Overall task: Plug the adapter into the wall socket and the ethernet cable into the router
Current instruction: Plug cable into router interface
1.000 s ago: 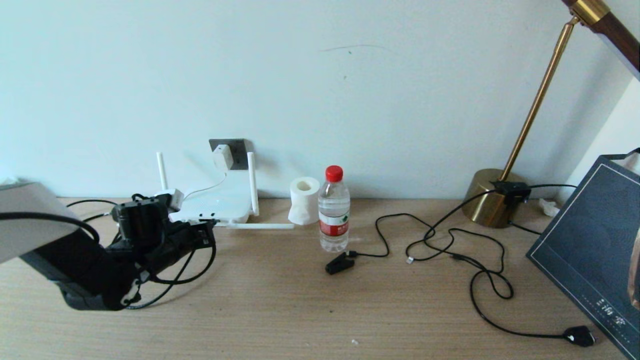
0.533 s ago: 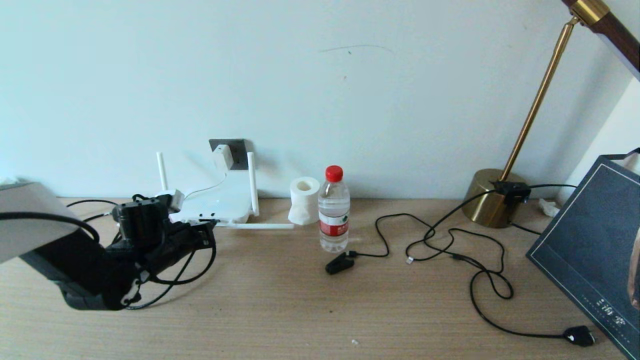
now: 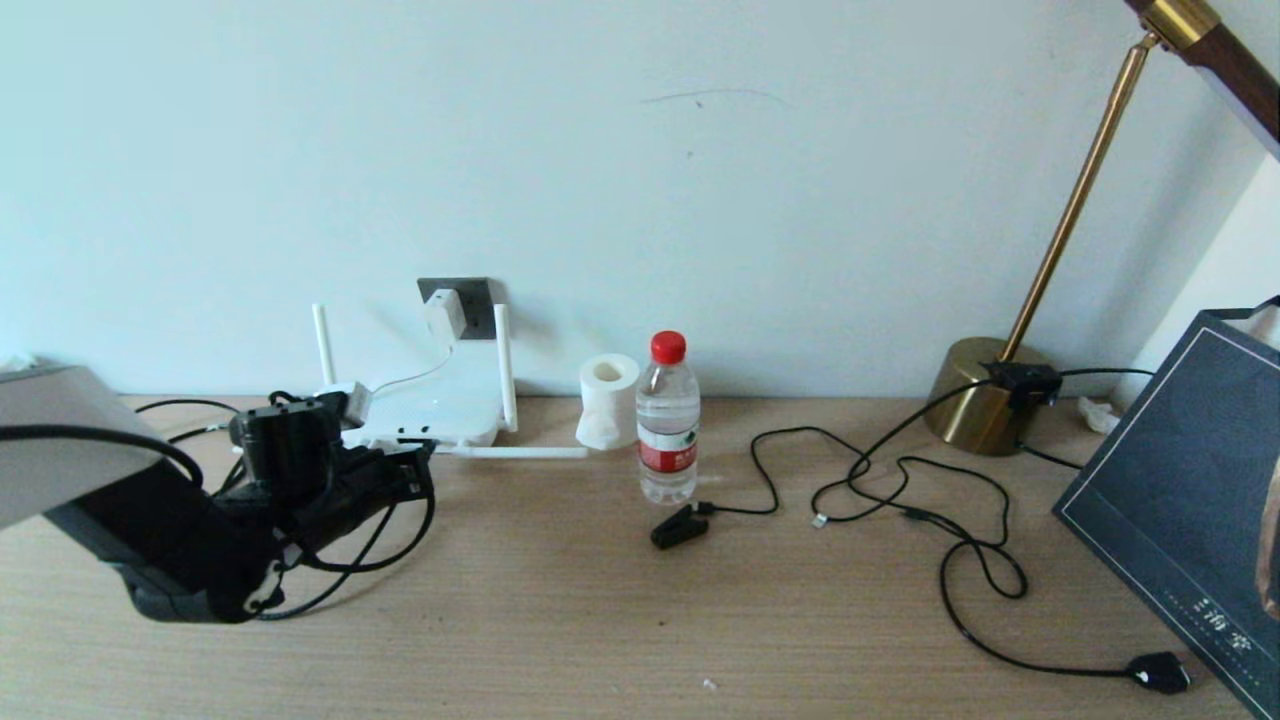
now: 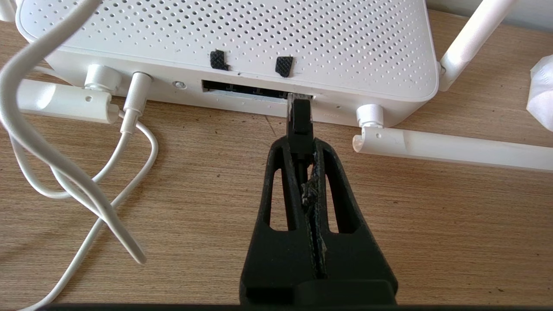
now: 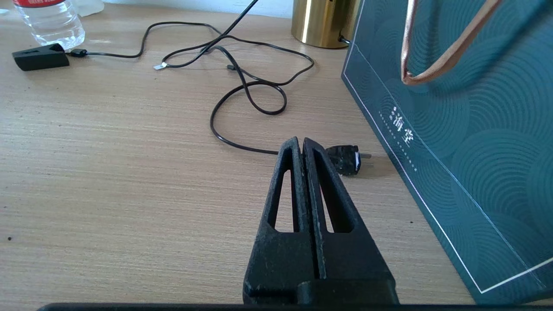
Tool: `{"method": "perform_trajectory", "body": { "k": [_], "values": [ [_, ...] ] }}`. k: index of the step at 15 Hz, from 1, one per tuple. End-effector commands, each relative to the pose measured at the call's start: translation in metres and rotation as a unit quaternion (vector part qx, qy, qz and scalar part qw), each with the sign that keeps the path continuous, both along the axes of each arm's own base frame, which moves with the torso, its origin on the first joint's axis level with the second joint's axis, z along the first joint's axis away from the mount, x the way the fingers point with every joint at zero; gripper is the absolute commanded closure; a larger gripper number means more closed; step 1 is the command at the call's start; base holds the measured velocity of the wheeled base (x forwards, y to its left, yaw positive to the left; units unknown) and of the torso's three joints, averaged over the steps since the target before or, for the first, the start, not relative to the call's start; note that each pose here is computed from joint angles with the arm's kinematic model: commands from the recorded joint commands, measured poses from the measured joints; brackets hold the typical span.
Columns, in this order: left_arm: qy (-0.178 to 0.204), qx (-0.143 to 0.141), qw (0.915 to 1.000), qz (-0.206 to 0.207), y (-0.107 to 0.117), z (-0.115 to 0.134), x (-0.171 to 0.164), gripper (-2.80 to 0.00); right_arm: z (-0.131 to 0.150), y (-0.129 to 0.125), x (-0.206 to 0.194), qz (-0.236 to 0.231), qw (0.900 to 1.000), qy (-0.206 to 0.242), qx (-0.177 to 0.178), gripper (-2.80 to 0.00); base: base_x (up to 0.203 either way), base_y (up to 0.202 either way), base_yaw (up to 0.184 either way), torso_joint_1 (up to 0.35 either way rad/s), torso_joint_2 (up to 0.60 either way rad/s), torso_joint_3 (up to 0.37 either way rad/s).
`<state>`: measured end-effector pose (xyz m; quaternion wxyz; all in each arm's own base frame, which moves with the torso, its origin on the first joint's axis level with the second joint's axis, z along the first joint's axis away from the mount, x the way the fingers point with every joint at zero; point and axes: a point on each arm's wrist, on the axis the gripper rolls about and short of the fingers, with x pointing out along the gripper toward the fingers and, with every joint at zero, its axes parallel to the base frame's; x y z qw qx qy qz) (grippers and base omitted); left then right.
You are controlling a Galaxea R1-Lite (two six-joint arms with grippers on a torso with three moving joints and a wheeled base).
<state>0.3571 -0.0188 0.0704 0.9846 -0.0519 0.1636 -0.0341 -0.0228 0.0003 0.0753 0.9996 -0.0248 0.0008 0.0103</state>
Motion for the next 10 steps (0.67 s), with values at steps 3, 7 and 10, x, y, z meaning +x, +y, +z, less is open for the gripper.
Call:
{"method": "perform_trajectory", "body": {
  "k": [3,7,10],
  "values": [
    [-0.005,-0.001,1.0000,-0.002,-0.0017,0.0021,-0.0002,0.00,0.0000,0.0000,0.0000,0.001,1.000,0.000,-0.001,0.00,0.000,0.000,0.000,0.000,0.00,0.000],
    [-0.006,0.000,1.0000,-0.002,-0.0032,0.0031,-0.0012,0.00,0.0000,0.0000,0.0000,0.001,1.000,0.000,-0.001,0.00,0.000,0.000,0.000,0.000,0.00,0.000],
    [-0.008,0.000,1.0000,-0.002,-0.0032,0.0048,-0.0016,0.00,0.0000,0.0000,0.0001,0.001,1.000,0.000,-0.001,0.00,0.000,0.000,0.000,0.000,0.00,0.000]
  ]
}}
